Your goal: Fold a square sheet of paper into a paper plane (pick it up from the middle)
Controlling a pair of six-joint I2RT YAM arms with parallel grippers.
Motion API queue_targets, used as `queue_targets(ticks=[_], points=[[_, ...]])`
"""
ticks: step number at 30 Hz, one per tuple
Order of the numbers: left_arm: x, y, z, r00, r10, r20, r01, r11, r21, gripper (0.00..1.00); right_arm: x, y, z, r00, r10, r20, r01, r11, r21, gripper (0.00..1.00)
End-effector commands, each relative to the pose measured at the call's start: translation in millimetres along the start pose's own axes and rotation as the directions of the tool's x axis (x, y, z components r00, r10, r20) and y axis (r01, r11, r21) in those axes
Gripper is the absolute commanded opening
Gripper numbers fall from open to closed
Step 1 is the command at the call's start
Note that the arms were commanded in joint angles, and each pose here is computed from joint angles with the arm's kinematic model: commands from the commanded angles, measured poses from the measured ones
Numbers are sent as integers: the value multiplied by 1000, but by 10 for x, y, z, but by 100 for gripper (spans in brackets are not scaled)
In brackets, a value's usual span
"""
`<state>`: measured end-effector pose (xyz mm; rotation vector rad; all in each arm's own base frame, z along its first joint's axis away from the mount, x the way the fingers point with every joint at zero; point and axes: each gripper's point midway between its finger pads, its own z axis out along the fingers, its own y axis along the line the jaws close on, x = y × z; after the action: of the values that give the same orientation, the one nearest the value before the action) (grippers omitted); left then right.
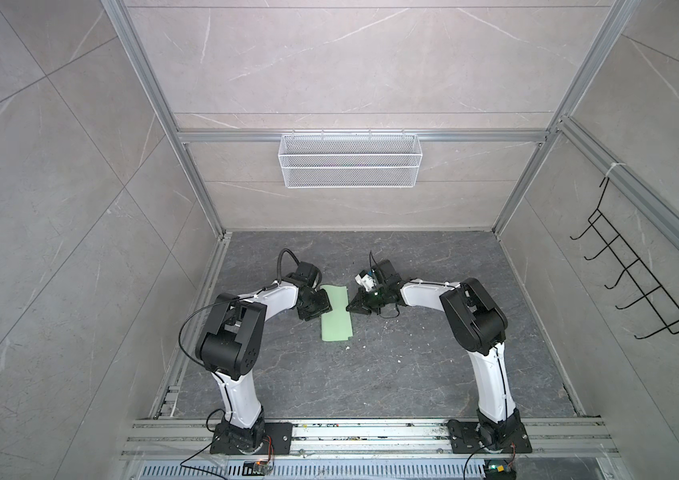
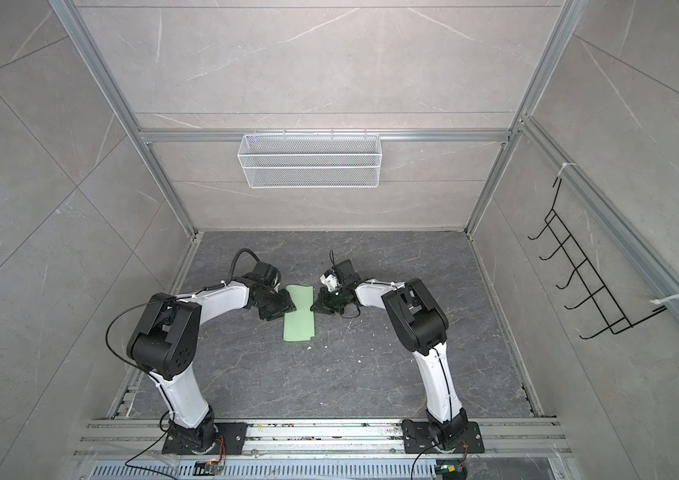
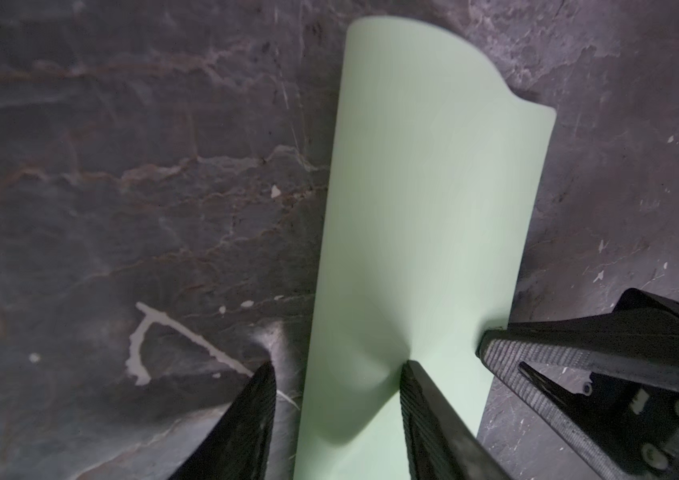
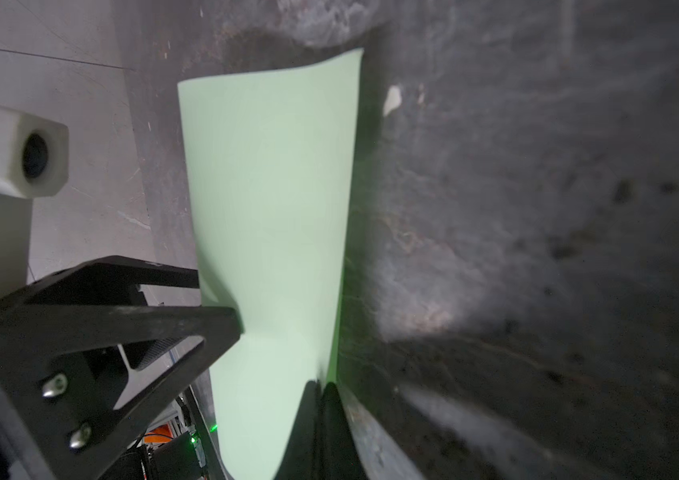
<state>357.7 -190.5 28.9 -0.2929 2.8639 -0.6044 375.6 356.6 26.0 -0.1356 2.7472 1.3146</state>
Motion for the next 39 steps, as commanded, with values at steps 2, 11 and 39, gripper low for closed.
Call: queue_targets(ticks=[2,11,39], points=[[48,86,43,999,14,-38,-16,999,-52,44,-3,-57,76,1000,9,-12,-9,1000,24,0],[63,63,53,998,16,-54,-18,999,-45,31,23,-56,123,999,28,-33,-28,1000,7,2],[110,323,96,998,-35,-52,25,985,-169,16,-220,172,-213,987,-15,159,18,1000,-17,30]])
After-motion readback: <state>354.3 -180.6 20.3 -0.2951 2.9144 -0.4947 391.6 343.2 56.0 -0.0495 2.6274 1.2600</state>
